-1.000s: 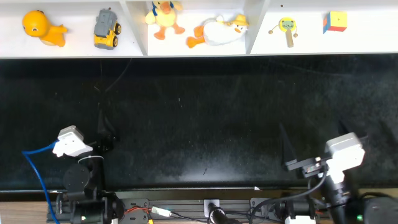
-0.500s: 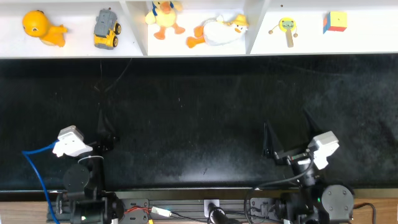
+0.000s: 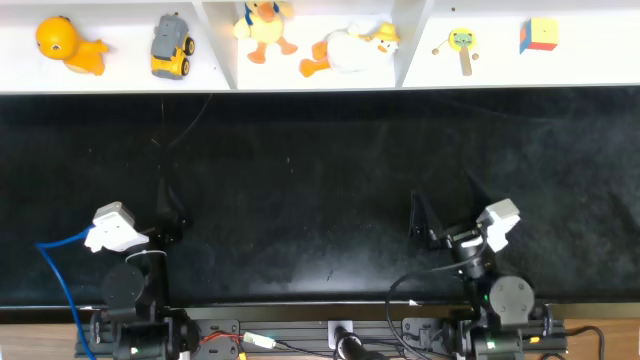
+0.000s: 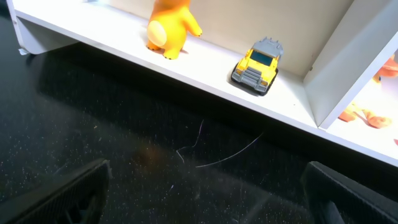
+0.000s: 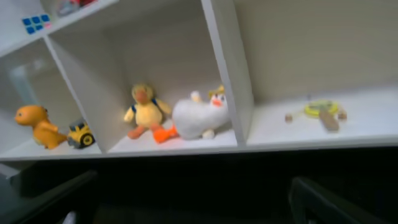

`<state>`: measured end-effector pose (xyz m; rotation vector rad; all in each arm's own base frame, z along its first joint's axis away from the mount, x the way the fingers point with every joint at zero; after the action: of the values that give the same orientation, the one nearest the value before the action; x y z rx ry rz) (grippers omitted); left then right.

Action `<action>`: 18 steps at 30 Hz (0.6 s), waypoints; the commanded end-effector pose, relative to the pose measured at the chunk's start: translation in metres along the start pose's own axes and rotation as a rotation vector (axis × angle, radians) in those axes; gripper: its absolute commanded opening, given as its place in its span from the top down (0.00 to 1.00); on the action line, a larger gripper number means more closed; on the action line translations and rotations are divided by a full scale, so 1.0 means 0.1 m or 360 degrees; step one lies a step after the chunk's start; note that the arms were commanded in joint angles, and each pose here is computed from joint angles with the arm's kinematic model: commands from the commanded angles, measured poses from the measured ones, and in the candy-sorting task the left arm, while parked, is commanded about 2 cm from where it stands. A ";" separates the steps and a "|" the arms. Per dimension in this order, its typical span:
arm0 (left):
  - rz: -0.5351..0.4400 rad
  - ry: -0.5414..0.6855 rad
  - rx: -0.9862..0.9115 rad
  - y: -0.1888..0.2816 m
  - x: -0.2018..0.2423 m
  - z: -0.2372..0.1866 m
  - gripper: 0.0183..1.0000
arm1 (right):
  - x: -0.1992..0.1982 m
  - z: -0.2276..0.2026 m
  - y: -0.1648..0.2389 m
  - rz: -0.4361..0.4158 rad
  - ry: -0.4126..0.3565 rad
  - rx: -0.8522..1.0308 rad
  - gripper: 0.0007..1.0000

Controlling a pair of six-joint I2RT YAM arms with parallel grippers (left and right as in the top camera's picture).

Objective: Store Toys

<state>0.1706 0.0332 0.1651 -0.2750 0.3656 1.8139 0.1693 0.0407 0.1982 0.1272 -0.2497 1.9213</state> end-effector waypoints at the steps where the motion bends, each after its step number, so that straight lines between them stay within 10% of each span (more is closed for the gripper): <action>1: -0.0017 -0.0033 -0.0005 0.00 0.00 -0.01 0.00 | -0.03 -0.10 0.00 -0.0040 -0.0105 0.0052 0.00; 18: -0.0016 -0.0033 -0.0005 0.00 0.00 -0.01 0.00 | -0.07 -0.22 0.01 -0.0074 0.0030 0.0158 0.00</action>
<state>0.1705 0.0333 0.1651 -0.2750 0.3655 1.8142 0.1710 0.0386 0.1792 0.1918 -0.1466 1.8894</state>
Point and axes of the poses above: each gripper's point midway between its finger pads, its own y axis back along the fingers, its own x axis along the line the jaws close on, z = x × y, the point moved 7 cm from there along y, back along the fingers, and after that the axes turned 5 degrees about y, right-handed, at the moved point
